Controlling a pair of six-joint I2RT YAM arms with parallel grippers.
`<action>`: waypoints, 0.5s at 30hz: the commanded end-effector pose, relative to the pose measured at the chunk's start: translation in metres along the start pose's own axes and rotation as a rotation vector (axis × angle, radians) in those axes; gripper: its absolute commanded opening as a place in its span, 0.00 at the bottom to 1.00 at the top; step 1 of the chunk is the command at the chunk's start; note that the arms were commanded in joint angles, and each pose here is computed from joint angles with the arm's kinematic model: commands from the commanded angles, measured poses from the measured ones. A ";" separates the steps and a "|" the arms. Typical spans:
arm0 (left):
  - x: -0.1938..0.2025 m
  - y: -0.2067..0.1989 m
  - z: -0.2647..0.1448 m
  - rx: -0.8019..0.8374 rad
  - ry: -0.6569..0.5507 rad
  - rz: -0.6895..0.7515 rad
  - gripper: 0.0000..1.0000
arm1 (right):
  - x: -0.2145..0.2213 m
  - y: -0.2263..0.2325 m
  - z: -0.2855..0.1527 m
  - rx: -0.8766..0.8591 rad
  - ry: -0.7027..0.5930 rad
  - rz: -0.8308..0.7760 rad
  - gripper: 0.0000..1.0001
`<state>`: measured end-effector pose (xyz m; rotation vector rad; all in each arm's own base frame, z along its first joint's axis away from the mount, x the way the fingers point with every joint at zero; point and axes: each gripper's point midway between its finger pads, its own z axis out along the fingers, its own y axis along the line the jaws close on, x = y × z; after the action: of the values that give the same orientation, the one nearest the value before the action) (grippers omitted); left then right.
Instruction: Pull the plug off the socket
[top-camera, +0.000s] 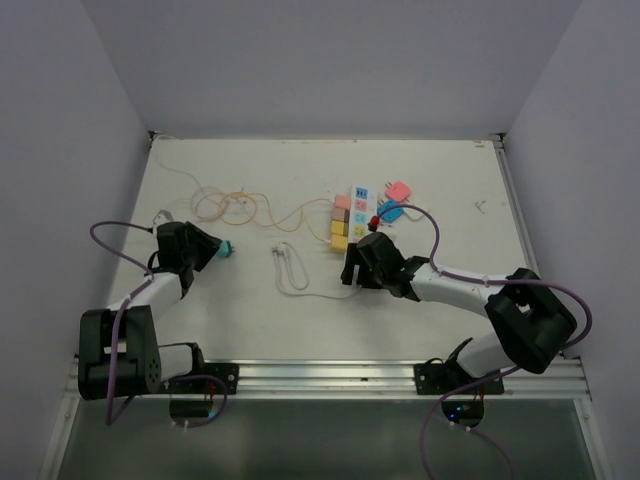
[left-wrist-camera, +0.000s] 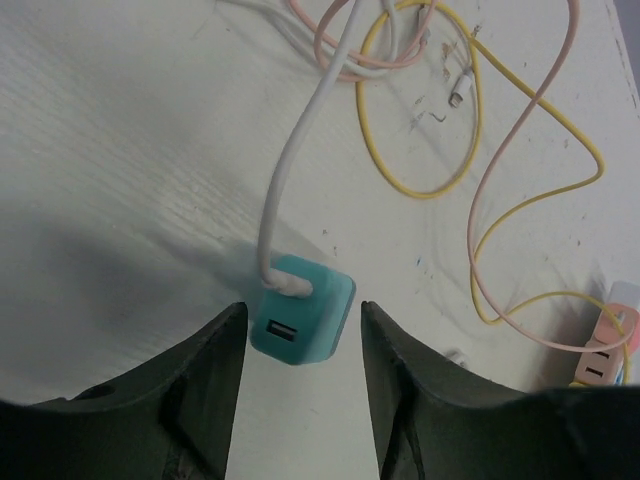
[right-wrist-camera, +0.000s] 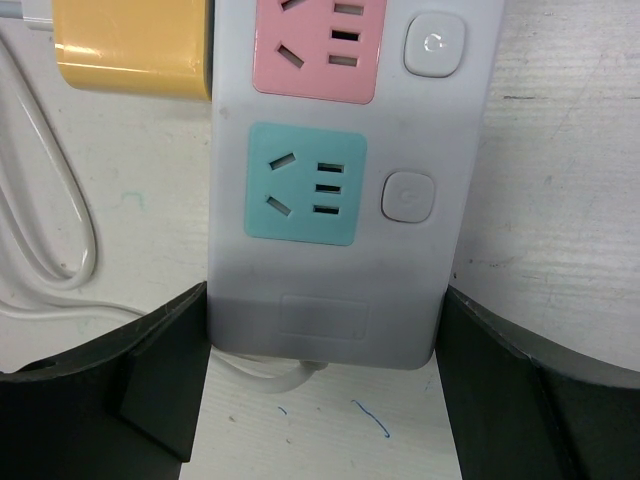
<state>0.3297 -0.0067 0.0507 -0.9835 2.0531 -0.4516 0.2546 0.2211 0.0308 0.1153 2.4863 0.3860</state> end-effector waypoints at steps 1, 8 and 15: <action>-0.014 0.001 -0.005 -0.002 -0.064 0.015 0.54 | 0.017 -0.023 -0.001 0.080 0.066 -0.031 0.00; -0.014 0.010 -0.011 -0.050 -0.054 0.009 0.85 | 0.017 -0.021 -0.003 0.070 0.074 -0.044 0.00; -0.023 -0.012 -0.041 0.009 -0.060 0.021 0.97 | 0.020 -0.016 -0.003 0.035 0.090 -0.049 0.00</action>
<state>0.3099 0.0023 0.0672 -0.9984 2.0399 -0.3944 0.2534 0.2195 0.0301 0.0662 2.4920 0.3696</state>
